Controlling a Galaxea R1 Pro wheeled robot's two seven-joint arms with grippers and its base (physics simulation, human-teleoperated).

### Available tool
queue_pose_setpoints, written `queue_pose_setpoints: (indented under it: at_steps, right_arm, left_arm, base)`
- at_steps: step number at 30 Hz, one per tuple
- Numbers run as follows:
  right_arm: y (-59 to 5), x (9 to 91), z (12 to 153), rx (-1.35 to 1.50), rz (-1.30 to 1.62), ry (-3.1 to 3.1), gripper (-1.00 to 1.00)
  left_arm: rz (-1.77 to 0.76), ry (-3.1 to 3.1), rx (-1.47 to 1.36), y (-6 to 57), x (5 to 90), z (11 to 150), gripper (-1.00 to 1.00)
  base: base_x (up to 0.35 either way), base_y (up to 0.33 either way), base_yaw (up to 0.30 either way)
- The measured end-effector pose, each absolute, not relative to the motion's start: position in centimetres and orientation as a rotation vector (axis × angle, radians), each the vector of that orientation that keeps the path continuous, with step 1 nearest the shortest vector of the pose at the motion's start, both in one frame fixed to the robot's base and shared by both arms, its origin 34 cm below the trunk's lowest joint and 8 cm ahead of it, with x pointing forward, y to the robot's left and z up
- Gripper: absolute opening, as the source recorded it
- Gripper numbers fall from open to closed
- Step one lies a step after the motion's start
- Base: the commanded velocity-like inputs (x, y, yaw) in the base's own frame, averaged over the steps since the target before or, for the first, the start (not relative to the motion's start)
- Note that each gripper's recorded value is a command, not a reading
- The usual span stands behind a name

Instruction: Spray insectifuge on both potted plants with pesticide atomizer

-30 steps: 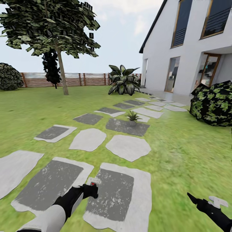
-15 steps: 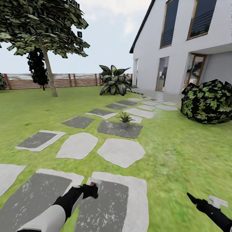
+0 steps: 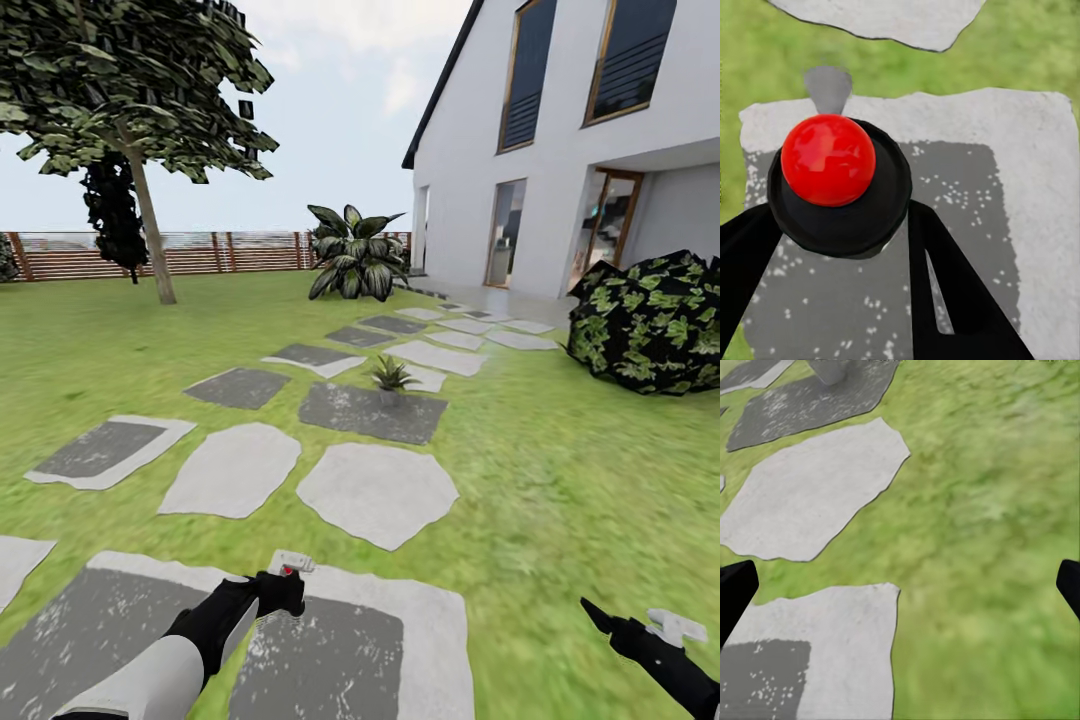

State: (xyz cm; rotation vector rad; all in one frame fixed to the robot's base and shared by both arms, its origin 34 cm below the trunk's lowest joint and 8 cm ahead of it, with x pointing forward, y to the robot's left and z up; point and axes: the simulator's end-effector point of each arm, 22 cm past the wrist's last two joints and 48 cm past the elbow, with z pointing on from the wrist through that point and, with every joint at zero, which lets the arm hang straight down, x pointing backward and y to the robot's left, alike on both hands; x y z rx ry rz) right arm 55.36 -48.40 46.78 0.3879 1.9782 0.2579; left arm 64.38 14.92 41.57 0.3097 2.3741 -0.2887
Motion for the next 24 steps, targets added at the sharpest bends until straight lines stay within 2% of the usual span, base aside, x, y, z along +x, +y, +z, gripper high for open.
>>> queue_pose_setpoints:
  at_steps: [24]
  right_arm:
    - [-48.41, 55.35, 46.76, 0.387, 0.257, 1.980, 1.00]
  left_arm:
    - [-0.289, 2.374, 0.309, 14.92, 64.38, 41.57, -1.00]
  base:
    - [0.334, 0.000, 0.000]
